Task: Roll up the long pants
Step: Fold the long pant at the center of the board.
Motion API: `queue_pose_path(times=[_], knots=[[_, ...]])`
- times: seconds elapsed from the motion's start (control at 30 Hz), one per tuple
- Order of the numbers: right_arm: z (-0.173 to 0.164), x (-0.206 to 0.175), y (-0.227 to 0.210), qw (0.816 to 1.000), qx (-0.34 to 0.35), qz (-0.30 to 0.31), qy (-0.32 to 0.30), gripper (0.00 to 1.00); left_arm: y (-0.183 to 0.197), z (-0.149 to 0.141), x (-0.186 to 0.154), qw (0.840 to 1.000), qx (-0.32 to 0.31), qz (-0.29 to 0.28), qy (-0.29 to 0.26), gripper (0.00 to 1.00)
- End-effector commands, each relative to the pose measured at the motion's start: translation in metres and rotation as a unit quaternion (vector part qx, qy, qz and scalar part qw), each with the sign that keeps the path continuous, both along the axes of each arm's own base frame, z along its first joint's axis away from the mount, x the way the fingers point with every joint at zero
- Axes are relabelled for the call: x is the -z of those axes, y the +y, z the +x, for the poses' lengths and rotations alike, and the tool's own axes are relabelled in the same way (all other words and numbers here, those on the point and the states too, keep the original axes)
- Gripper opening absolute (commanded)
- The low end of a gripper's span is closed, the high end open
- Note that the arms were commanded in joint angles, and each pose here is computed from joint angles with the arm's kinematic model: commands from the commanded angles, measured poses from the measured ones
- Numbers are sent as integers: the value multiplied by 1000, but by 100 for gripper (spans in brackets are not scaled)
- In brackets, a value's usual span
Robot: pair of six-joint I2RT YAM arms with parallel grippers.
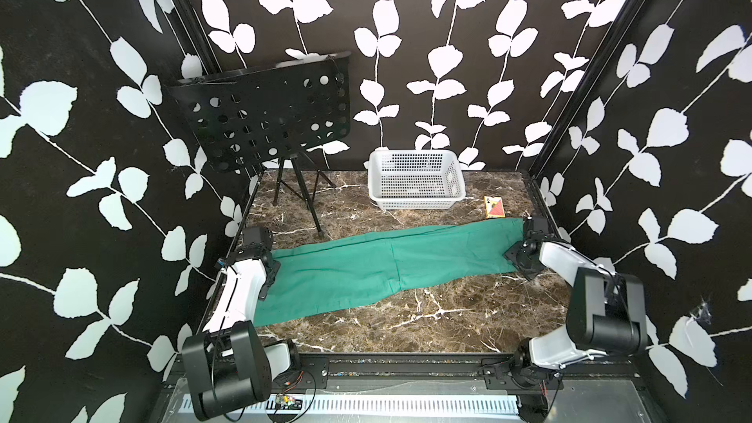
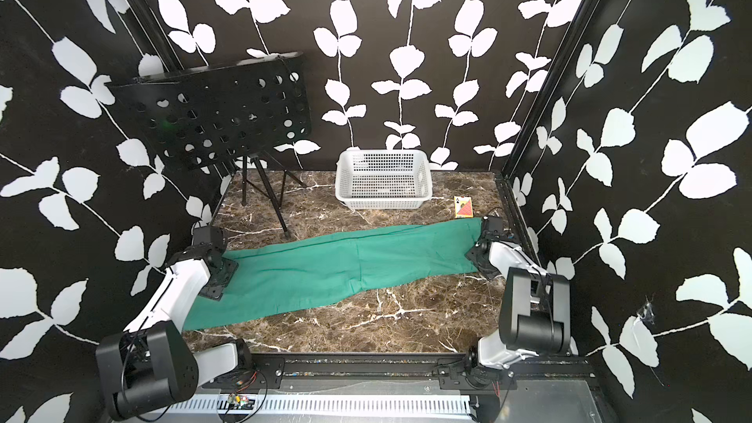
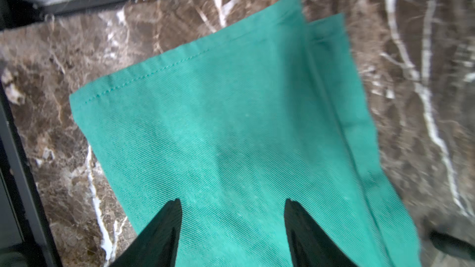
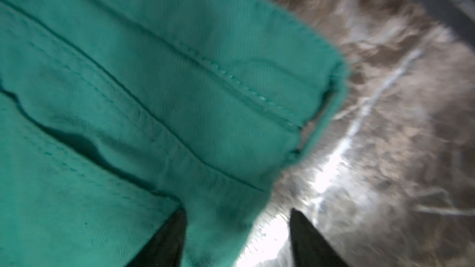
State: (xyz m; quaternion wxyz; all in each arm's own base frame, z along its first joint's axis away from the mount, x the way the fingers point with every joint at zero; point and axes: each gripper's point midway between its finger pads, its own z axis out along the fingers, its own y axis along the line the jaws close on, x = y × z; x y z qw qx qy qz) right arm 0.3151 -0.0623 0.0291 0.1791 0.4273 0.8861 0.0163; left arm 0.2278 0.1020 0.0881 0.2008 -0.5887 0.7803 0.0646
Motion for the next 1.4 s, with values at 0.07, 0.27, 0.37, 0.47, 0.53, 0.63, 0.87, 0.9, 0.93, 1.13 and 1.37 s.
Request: queue_pose_path(times=[0.07, 0.27, 0.37, 0.47, 0.53, 0.63, 0.87, 0.9, 0.93, 1.13, 1.37], knots=[[-9, 13, -9, 999, 50, 14, 13, 27, -6, -7, -21, 999, 31, 2, -16, 67], [-64, -2, -34, 991, 120, -25, 46, 9, -2, -27, -37, 1000, 16, 18, -4, 68], [-98, -14, -46, 984, 165, -39, 59, 6, -2, -31, -44, 1000, 17, 22, -1, 68], [-125, -32, -58, 975, 201, -76, 56, 12, -4, -30, -50, 999, 28, 23, -14, 68], [-123, -47, -64, 975, 198, -99, 26, 35, -7, -25, -52, 999, 41, 19, -30, 68], [-96, -68, -60, 985, 137, -104, -25, 66, -21, -11, -50, 995, 68, -10, -66, 67], [20, -144, 92, 919, -311, -122, -211, 71, -83, 21, -37, 983, 139, -61, -99, 67], [27, -149, 128, 886, -384, -114, -233, 71, -89, 26, -34, 982, 145, -69, -103, 67], [29, -151, 163, 851, -450, -116, -246, 71, -96, 31, -32, 980, 150, -77, -107, 67], [13, -128, 325, 597, -732, -182, -272, 70, -93, 32, -28, 984, 138, -64, -96, 67], [34, -84, 410, 508, -808, -176, -244, 63, -80, 20, -35, 987, 125, -29, -95, 67]])
